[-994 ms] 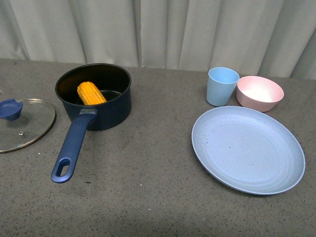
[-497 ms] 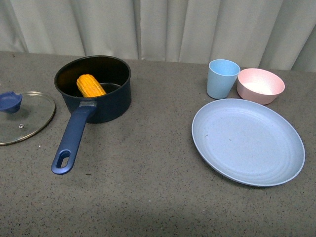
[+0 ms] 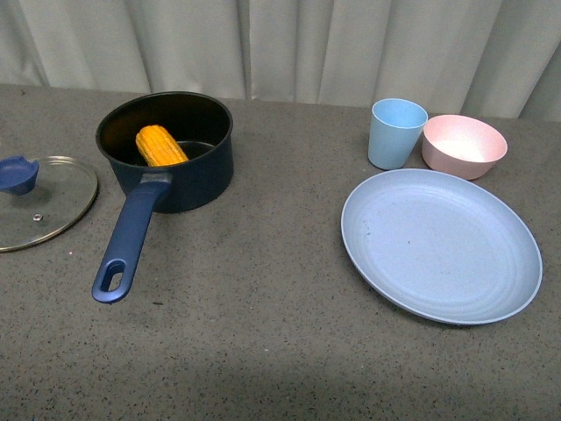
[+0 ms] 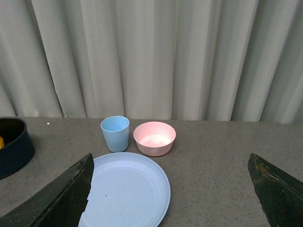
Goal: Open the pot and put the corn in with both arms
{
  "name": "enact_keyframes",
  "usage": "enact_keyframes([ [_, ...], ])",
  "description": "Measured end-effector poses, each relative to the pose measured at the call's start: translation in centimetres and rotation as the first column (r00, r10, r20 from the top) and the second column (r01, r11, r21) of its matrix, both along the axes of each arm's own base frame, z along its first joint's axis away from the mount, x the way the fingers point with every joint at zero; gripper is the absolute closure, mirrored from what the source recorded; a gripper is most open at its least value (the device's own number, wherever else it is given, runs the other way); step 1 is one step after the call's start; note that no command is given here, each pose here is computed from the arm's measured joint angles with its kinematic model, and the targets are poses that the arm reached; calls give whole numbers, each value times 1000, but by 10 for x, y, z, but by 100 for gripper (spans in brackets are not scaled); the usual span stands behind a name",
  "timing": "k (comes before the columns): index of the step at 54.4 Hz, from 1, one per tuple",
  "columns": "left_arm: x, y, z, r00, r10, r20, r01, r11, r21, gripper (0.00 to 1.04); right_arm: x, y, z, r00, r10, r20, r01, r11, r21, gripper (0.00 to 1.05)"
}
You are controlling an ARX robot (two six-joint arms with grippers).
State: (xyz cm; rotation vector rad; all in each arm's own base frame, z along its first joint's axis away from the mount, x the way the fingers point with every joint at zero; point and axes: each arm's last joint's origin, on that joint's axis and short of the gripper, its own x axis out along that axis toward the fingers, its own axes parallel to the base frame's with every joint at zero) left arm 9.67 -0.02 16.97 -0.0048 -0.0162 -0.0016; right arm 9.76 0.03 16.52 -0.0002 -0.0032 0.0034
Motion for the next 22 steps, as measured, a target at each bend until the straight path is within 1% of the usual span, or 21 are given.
enact_keyframes([
  [22, 0, 0, 0, 1000, 0, 0, 0, 1000, 0, 7, 0, 0, 0, 1000, 0, 0, 0, 1000, 0, 9],
])
